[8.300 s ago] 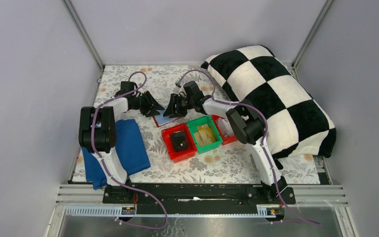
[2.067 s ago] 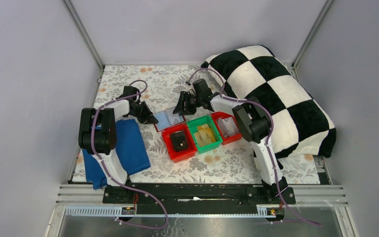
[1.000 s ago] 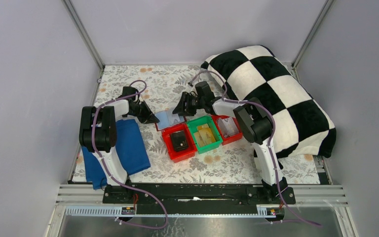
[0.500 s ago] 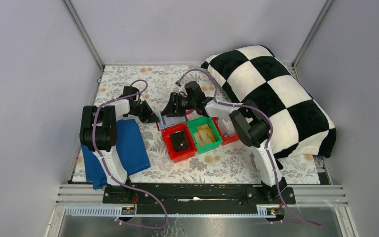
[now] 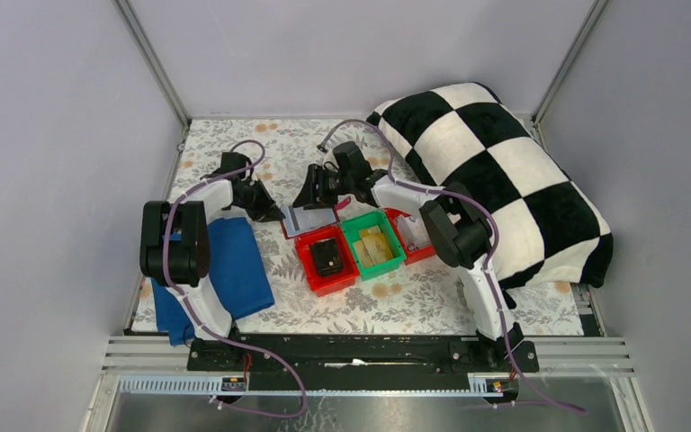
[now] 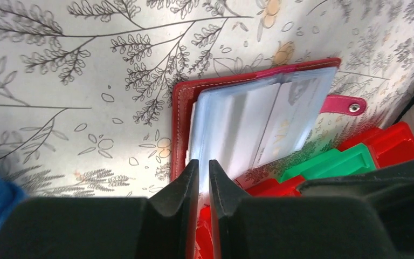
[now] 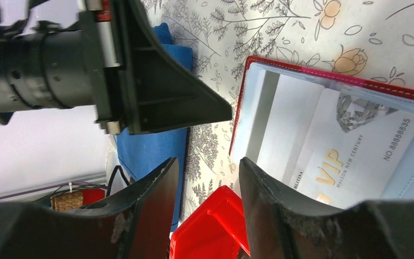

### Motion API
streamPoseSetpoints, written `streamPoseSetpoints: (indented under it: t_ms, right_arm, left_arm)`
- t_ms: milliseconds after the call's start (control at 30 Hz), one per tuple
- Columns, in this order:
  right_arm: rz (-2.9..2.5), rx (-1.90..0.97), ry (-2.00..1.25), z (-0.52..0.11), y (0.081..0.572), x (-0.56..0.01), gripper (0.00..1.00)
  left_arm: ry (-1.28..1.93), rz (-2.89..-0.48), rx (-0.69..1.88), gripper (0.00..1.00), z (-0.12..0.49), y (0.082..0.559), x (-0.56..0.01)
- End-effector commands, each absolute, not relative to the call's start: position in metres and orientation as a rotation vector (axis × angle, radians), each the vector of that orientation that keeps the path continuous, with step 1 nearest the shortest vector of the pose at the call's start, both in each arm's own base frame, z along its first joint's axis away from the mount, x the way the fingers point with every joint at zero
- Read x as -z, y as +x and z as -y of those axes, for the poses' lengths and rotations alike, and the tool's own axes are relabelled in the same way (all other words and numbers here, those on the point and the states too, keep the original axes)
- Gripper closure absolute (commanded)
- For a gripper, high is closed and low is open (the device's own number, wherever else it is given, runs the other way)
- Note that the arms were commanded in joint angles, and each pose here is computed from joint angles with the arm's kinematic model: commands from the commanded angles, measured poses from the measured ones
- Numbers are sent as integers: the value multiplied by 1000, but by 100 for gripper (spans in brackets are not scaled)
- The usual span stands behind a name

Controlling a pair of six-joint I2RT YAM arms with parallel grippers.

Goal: Take the credit cards out of the card holder
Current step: Remove the credit card from the card holder.

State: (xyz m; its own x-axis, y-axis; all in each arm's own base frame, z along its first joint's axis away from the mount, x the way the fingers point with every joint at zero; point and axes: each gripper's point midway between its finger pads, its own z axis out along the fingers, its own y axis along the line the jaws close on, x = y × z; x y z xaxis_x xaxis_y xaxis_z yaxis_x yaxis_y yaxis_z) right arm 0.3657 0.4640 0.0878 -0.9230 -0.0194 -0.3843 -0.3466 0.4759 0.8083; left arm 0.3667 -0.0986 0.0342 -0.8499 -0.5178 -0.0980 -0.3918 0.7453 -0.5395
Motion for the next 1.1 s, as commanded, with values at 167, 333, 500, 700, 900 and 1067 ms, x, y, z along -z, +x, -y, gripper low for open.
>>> streamPoseSetpoints:
  t_ms: [167, 333, 500, 700, 900, 1067]
  right_arm:
    - [-2493, -1295, -352, -462, 377, -65, 48]
    - [-2521, -1291, -331, -463, 382, -50, 50]
    - [-2545, -1246, -324, -460, 389, -39, 50]
    - [-2587, -1162, -273, -446, 396, -20, 50]
    - [-2593, -1171, -251, -439, 394, -15, 50]
    - [-2595, -1159, -238, -435, 393, -13, 50]
  left_arm:
    - [-670, -2577, 685, 80, 88, 376, -74]
    - [-630, -2563, 899, 79, 116, 376, -70]
    - [-676, -2614, 884, 79, 115, 378, -44]
    - [-726, -2692, 845, 82, 112, 375, -16]
    - [-723, -2730, 798, 82, 108, 373, -8]
    - [-733, -2743, 803, 84, 109, 376, 0]
